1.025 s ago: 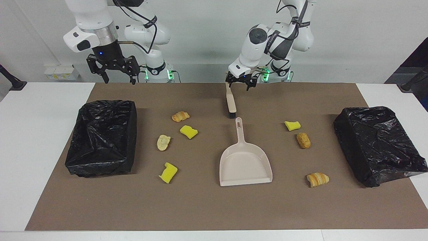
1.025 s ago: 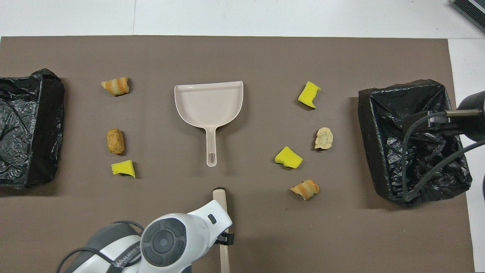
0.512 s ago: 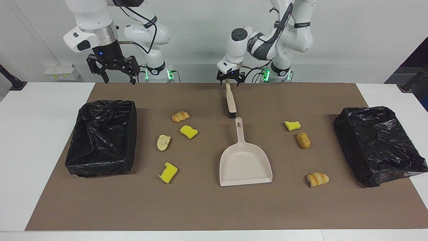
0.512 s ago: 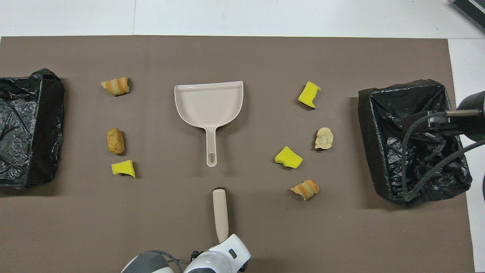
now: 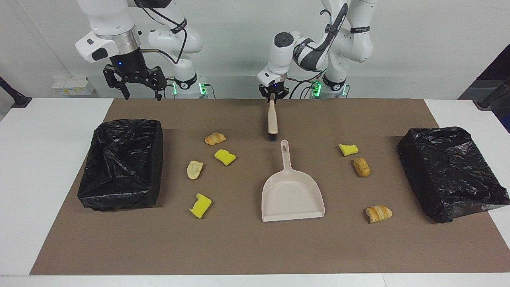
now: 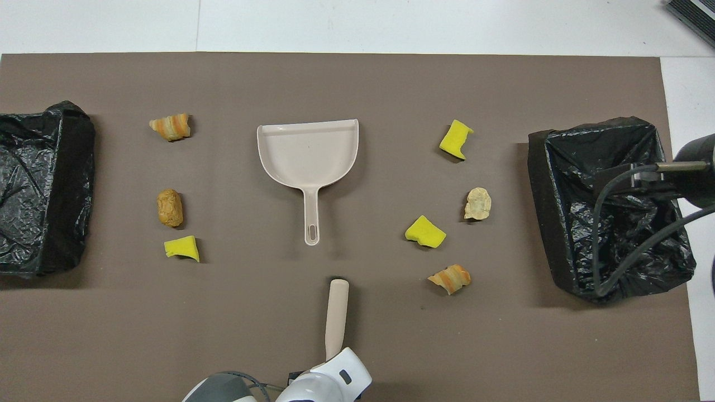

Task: Sweep and dump trash in bin
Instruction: 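Grasp the beige brush handle with the left gripper, then lift the brush with the left gripper toward the nearby crumbs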

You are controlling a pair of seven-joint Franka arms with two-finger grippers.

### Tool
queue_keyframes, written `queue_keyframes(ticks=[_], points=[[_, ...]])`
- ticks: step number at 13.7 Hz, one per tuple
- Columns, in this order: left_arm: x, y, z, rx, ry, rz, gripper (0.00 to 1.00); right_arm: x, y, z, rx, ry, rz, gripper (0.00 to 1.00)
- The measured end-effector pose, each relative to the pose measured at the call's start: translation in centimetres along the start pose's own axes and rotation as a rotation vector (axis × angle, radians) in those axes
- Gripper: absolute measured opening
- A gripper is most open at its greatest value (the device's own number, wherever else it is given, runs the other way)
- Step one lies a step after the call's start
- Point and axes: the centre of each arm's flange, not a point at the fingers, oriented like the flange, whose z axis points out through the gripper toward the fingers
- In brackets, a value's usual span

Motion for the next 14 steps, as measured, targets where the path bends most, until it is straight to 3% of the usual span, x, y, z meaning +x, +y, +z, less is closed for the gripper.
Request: queue_keyframes(ticks=[4, 9, 14], points=[[1.9, -1.8, -1.4, 0.059, -0.036, -0.032, 0.27, 0.0, 0.0, 0.0, 0.000, 0.000, 0.000, 1.00], [3.9, -4.4, -8.5, 0.104, -0.102, -0.087, 0.27, 0.0, 0.2, 0.0, 0.000, 0.000, 0.003, 1.00], [8.1, -12.2, -15.1, 0.121, -0.053, -0.162, 0.27, 0.0, 0.2, 0.0, 0.000, 0.000, 0.003, 1.00]])
